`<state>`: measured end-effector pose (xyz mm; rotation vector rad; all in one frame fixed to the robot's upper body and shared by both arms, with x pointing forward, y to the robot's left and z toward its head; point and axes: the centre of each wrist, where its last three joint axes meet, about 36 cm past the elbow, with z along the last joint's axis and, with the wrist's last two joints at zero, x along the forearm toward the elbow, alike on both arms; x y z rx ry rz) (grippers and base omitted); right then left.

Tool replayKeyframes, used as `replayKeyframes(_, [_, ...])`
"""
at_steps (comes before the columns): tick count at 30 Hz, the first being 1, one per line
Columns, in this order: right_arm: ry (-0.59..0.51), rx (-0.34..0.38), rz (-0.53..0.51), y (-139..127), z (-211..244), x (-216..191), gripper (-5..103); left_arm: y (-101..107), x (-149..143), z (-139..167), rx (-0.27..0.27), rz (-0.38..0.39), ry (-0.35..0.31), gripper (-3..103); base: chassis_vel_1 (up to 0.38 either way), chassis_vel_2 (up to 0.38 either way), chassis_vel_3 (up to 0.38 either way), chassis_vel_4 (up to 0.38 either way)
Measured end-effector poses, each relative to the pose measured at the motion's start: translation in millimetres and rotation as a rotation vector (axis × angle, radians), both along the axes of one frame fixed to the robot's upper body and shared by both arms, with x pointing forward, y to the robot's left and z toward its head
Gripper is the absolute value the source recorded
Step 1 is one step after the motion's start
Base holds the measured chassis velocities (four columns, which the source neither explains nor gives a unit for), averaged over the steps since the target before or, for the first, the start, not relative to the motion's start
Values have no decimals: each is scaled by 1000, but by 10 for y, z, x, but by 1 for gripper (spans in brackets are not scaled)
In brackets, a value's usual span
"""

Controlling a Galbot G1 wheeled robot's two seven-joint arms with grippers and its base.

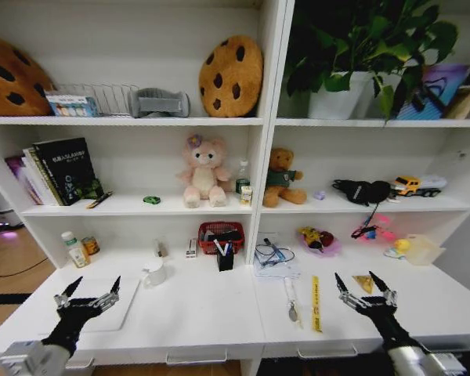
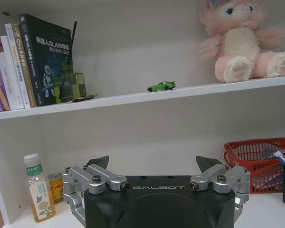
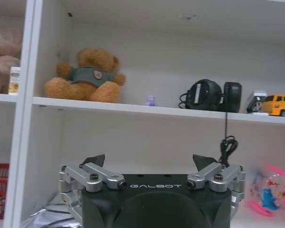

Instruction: Organize the objects on the table.

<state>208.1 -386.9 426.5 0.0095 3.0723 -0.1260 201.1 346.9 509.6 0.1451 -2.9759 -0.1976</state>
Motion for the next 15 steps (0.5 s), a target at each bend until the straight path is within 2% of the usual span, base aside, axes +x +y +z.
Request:
replayKeyframes(8, [20,28,-34,83,-212,76,100,0,0,0,0,0,0,100,-192,-176,187,187])
replayKeyframes(15, [43,58,-68,-16,-361,282,100,0,0,-1,0,0,0,100,-245,-252,249,249])
